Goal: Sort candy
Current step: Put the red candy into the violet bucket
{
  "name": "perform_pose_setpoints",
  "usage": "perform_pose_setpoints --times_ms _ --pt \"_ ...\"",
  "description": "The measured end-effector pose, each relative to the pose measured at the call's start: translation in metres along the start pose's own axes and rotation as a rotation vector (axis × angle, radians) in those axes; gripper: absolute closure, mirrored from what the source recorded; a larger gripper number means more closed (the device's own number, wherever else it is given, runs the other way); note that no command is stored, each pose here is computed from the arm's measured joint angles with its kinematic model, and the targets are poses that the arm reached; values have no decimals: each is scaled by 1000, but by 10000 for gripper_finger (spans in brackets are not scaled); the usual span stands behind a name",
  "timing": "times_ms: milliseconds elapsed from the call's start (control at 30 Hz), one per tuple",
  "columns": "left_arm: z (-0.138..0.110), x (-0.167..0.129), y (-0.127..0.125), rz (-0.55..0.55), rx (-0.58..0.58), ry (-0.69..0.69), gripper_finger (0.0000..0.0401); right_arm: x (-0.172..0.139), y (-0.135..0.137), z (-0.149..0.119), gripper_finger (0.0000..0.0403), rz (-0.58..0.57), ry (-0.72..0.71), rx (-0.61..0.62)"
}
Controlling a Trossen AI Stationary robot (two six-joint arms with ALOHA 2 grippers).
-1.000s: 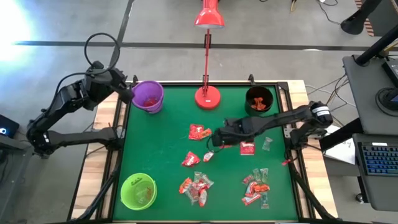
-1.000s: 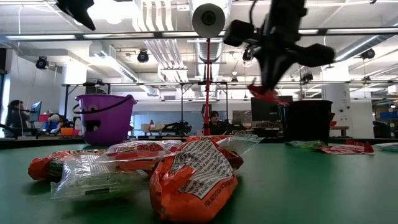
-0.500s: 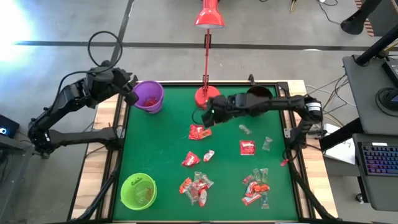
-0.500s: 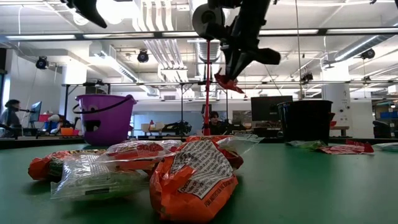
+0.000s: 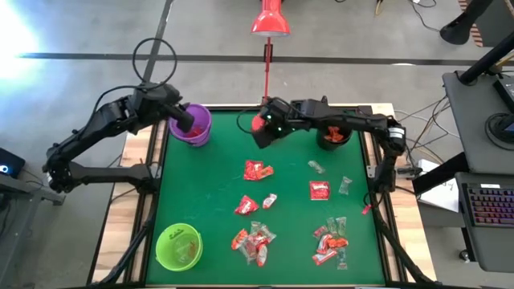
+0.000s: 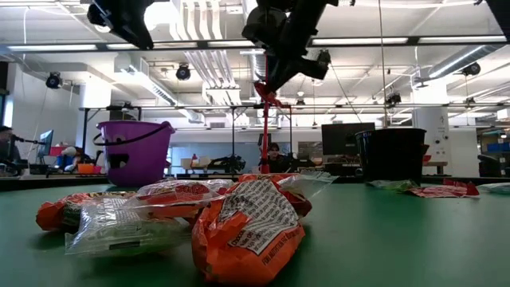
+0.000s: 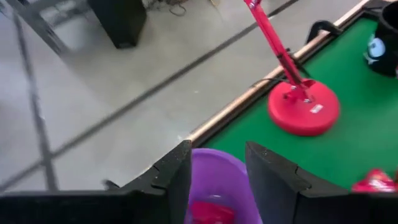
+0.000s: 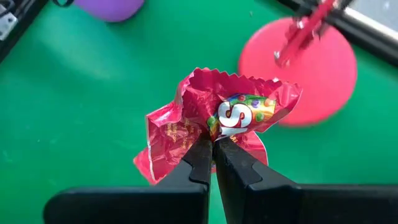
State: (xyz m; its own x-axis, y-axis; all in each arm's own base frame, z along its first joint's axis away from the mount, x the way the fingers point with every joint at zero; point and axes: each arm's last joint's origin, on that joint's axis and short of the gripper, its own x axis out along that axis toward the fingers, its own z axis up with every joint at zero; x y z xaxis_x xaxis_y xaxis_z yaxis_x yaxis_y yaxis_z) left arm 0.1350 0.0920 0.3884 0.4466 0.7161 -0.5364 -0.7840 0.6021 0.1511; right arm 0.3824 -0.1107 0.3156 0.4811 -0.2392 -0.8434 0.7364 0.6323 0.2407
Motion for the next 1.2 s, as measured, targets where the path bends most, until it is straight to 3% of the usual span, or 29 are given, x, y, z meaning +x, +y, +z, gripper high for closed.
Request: perform_pose_setpoints --times_ms 367,600,767,1033,1200 --pt "-1 16 -4 -71 -44 64 281 17 18 48 394 77 -81 -139" --pt "-2 30 9 -112 -107 119 281 34 28 80 394 152 -147 -170" --pt "-3 43 22 -148 -176 168 281 48 30 89 394 297 -199 -160" --pt "-3 57 25 -250 -216 215 281 45 32 98 394 331 -285 -169" --pt "4 67 20 -387 -218 180 281 43 32 102 394 350 -325 -167"
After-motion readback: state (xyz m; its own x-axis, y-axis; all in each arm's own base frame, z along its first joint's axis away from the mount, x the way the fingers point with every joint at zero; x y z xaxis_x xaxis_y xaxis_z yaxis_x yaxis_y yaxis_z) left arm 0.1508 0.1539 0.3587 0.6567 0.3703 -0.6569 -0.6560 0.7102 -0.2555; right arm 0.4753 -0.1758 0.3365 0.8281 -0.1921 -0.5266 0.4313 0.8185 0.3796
